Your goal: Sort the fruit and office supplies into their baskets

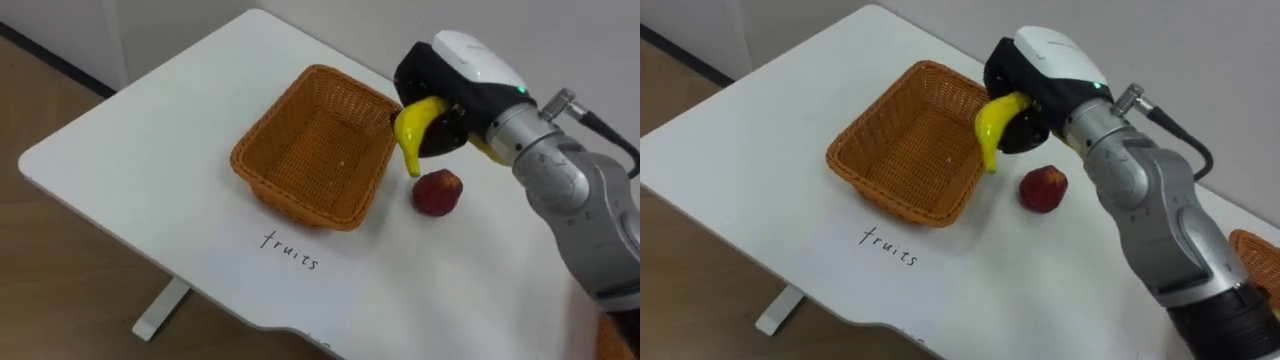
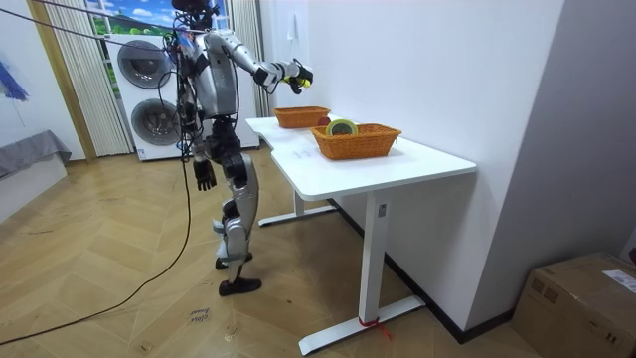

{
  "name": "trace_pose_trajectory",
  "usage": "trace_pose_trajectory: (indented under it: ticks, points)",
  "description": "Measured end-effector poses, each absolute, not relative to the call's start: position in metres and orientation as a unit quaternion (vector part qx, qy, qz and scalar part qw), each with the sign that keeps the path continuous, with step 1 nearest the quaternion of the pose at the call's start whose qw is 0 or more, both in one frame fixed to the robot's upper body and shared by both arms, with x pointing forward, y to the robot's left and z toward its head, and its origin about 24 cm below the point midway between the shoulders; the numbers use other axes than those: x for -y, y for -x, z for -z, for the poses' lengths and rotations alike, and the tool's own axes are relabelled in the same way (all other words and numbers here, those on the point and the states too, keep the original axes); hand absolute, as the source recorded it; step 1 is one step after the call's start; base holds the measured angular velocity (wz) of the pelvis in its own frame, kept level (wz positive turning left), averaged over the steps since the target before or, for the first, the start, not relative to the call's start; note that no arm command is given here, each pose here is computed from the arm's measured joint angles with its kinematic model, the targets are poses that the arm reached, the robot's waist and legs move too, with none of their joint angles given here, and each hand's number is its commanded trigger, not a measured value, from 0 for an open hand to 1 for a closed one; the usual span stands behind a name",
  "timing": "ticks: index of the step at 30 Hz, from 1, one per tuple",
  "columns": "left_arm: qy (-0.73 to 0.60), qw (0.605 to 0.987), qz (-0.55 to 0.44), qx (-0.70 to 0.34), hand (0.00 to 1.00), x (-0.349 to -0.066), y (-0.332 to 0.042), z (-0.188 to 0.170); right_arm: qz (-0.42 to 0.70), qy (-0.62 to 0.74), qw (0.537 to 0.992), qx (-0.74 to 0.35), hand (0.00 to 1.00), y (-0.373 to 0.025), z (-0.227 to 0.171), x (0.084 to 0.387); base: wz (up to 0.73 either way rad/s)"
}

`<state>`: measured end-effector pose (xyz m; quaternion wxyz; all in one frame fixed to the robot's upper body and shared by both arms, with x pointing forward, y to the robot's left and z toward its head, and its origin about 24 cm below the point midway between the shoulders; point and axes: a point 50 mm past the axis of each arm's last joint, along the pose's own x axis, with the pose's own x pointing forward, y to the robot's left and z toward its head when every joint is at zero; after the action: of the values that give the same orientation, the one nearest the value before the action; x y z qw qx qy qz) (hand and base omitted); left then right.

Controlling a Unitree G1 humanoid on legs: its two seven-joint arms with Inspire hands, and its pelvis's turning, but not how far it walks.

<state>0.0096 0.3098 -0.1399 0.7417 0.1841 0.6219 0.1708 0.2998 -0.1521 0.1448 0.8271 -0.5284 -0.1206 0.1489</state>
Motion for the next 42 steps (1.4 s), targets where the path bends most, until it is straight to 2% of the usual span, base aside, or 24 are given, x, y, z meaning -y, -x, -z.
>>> trace_pose_trajectory:
  ticks: [10,11,12,13,14,15,42]
  points:
    - [-0.183,0.740,-0.172,-0.624,0.00,-0.311,-0.009,0.140,-0.145,0.527,0.827,0.130,1.00,-0.299,-0.143,0.146,0.06]
    - [-0.183,0.740,-0.173,-0.624,0.00,-0.311,-0.009,0.140,-0.146,0.528,0.826,0.131,0.91,-0.299,-0.143,0.145,0.07]
    - [-0.183,0.739,-0.174,-0.625,0.00,-0.311,-0.009,0.140,-0.151,0.529,0.824,0.133,0.74,-0.299,-0.141,0.141,0.03]
    - [-0.185,0.739,-0.176,-0.624,0.00,-0.311,-0.009,0.140,-0.158,0.530,0.822,0.135,0.31,-0.298,-0.139,0.137,0.00]
    - [-0.187,0.738,-0.178,-0.623,0.00,-0.311,-0.009,0.139,-0.162,0.530,0.821,0.135,0.07,-0.297,-0.137,0.136,0.00]
    - [-0.189,0.737,-0.181,-0.623,0.00,-0.312,-0.009,0.139,-0.169,0.530,0.820,0.136,0.00,-0.296,-0.135,0.133,0.00]
    - [-0.199,0.734,-0.186,-0.622,0.00,-0.318,-0.008,0.136,-0.176,0.532,0.815,0.149,0.00,-0.295,-0.129,0.121,0.00]
